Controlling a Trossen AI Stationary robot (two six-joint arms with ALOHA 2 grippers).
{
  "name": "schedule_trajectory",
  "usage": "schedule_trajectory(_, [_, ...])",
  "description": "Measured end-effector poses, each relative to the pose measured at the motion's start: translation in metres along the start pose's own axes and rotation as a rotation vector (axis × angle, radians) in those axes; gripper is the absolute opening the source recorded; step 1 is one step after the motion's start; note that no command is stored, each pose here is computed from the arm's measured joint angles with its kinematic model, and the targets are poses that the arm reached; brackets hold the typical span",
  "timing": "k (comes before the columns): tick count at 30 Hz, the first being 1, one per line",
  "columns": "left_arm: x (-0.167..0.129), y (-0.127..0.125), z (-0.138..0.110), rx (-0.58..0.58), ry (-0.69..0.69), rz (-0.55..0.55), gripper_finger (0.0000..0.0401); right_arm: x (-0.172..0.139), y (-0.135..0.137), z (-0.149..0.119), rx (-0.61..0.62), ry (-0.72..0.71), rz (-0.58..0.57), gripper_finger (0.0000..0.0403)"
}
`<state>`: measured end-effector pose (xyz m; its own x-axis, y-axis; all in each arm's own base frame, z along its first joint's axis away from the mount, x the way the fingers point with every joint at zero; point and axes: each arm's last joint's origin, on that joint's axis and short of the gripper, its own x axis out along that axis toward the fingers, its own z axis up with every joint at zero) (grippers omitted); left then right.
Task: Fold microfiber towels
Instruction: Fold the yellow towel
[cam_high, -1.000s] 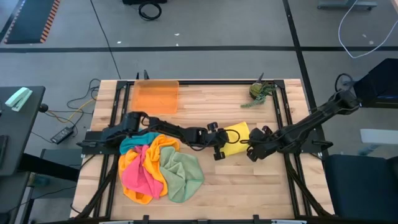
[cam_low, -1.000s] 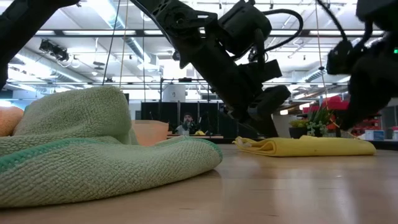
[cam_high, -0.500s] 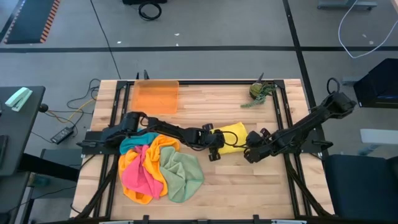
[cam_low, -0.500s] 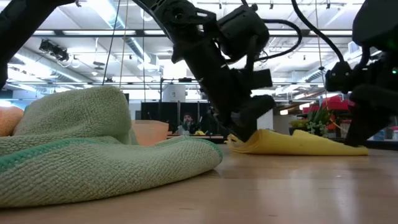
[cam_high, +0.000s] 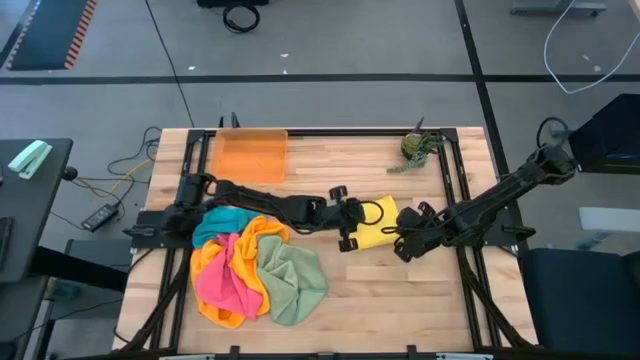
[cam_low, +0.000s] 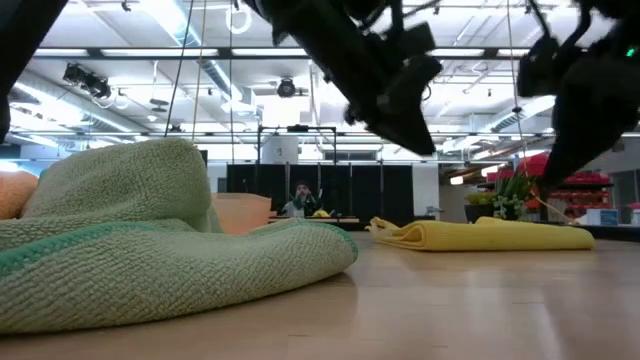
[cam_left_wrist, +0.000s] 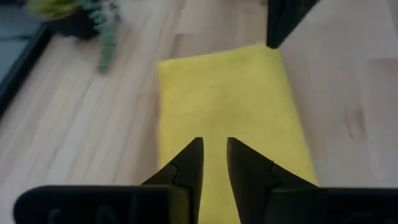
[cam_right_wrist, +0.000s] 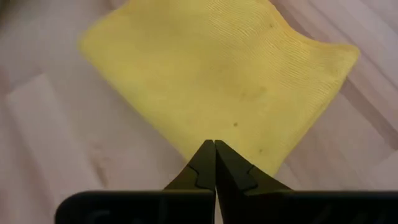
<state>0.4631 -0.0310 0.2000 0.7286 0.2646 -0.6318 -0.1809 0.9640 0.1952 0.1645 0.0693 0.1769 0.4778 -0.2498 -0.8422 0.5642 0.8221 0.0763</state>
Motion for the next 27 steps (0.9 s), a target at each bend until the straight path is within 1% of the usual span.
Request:
schedule_trajectory(2, [0.010,-0.003,-0.003,0.017,-0.017,-0.039,0.0086,-0.010,0.002,-0.001,0.004,-0.001,0.026,0.0005])
schedule_trajectory(4, [0.016,-0.002,0.000,0.024,-0.083,-0.059,0.0086,-0.020,0.001,-0.006,-0.003,-0.002,0.044,0.0005])
schedule_trajectory(6, [0.021,0.004,0.007,0.003,-0.161,-0.100,0.0082,-0.026,-0.002,-0.010,-0.004,-0.019,0.056,0.0005])
schedule_trajectory(8, [0.035,0.009,0.006,-0.035,-0.221,-0.143,0.0076,-0.031,-0.008,-0.016,0.002,-0.028,0.044,0.0006])
schedule_trajectory(9, [0.043,0.012,0.002,-0.049,-0.228,-0.153,0.0073,-0.033,-0.011,-0.018,0.007,-0.031,0.038,0.0006])
schedule_trajectory(11, [0.059,0.016,-0.005,-0.065,-0.229,-0.148,0.0066,-0.037,-0.016,-0.021,0.017,-0.030,0.022,0.0006])
schedule_trajectory(15, [0.082,0.025,-0.002,-0.086,-0.253,-0.127,0.0061,-0.042,-0.027,-0.026,0.008,-0.026,-0.029,0.0006])
schedule_trajectory(17, [0.097,0.027,-0.005,-0.082,-0.224,-0.130,0.0066,-0.044,-0.031,-0.026,0.010,-0.036,-0.049,0.0006])
schedule_trajectory(19, [0.113,0.029,-0.012,-0.075,-0.181,-0.157,0.0076,-0.045,-0.033,-0.026,0.010,-0.053,-0.056,0.0006])
schedule_trajectory(21, [0.121,0.032,-0.011,-0.073,-0.152,-0.193,0.0088,-0.046,-0.034,-0.025,0.012,-0.074,-0.060,0.0006])
schedule_trajectory(23, [0.128,0.033,-0.008,-0.049,-0.154,-0.223,0.0097,-0.046,-0.035,-0.024,0.013,-0.092,-0.063,0.0006])
schedule_trajectory(26, [0.139,0.035,-0.016,-0.018,-0.058,-0.213,0.0106,-0.046,-0.031,-0.023,0.042,-0.122,-0.043,0.0006])
schedule_trajectory(27, [0.143,0.037,-0.017,-0.022,-0.048,-0.185,0.0108,-0.044,-0.028,-0.022,0.060,-0.139,-0.028,0.0006])
